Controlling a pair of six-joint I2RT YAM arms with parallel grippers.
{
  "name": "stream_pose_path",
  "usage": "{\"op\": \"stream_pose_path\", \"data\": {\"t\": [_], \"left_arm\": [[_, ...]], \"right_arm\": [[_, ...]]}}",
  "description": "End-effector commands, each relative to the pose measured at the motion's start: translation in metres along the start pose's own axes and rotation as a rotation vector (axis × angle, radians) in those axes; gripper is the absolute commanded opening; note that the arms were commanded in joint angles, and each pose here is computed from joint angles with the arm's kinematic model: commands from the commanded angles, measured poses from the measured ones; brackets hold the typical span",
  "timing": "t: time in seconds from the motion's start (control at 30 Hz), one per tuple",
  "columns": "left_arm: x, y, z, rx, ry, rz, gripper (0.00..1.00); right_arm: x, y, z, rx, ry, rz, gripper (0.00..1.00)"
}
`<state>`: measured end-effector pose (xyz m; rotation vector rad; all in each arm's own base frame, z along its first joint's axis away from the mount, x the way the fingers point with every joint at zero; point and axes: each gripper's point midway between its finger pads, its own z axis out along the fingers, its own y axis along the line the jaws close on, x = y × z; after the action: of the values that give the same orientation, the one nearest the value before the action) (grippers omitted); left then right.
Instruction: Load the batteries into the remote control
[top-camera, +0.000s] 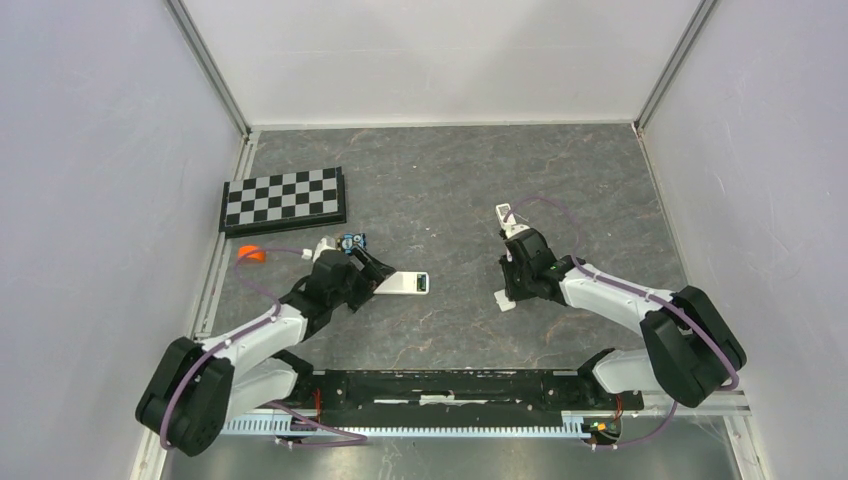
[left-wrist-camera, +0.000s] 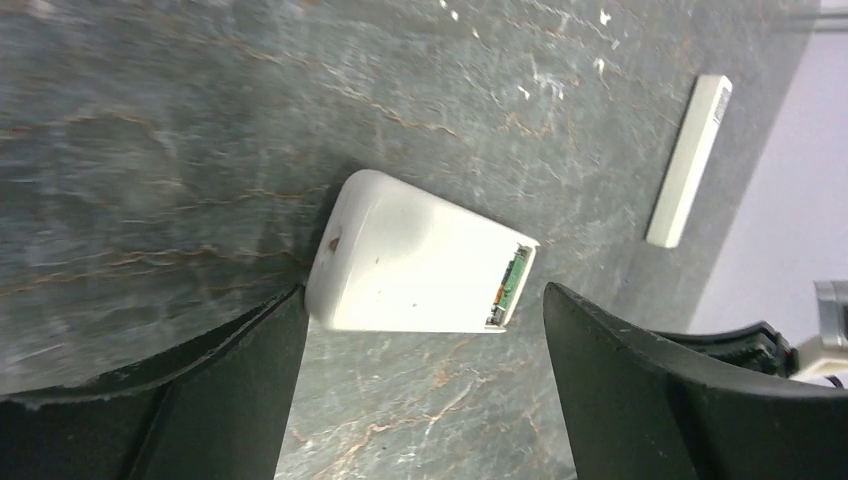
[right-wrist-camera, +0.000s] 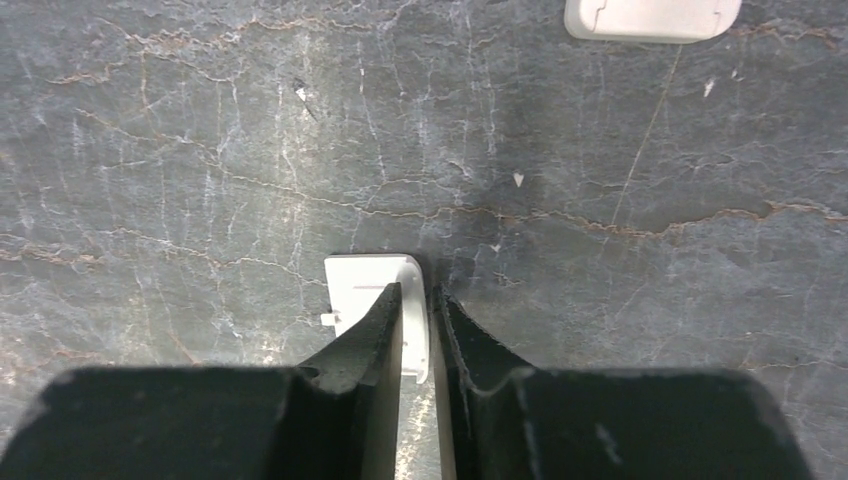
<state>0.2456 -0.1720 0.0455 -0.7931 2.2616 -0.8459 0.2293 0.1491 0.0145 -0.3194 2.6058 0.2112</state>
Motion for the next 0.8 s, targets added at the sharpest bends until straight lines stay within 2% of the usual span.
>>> {"op": "stream_pose_path", "data": {"t": [0.0, 0.17, 0.23, 0.37, 0.47, 0.57, 0.67, 0.77], "left_arm": [[-0.025, 0.012, -0.011, -0.103, -0.089, 0.066, 0.92], [-0.034, -0.005, -0.024, -0.057, -0.114, 0.083, 0.91], [-0.036, -0.017, -0.031, 0.001, -0.121, 0.091, 0.91], [-0.040, -0.056, -0.047, 0.173, -0.134, 0.178, 0.91], [-0.030, -0.101, -0.063, 0.378, -0.071, 0.305, 0.91], [-0.015, -0.131, -0.071, 0.495, 0.018, 0.401, 0.85], [-0.005, -0.151, -0.071, 0.550, 0.091, 0.434, 0.78], [0.004, -0.169, -0.068, 0.594, 0.152, 0.439, 0.76]], "right_arm": [[0.018, -0.002, 0.005, -0.009, 0.049, 0.026, 0.17], [0.015, 0.003, 0.005, -0.051, 0.020, 0.058, 0.01], [0.008, 0.006, 0.003, -0.072, -0.015, 0.071, 0.00], [-0.023, 0.035, -0.010, -0.232, -0.127, 0.104, 0.00], [-0.057, 0.063, -0.029, -0.384, -0.242, 0.143, 0.00], [-0.089, 0.085, -0.048, -0.506, -0.331, 0.170, 0.00], [-0.115, 0.098, -0.067, -0.572, -0.404, 0.183, 0.00], [-0.133, 0.104, -0.081, -0.608, -0.457, 0.192, 0.00]]}}
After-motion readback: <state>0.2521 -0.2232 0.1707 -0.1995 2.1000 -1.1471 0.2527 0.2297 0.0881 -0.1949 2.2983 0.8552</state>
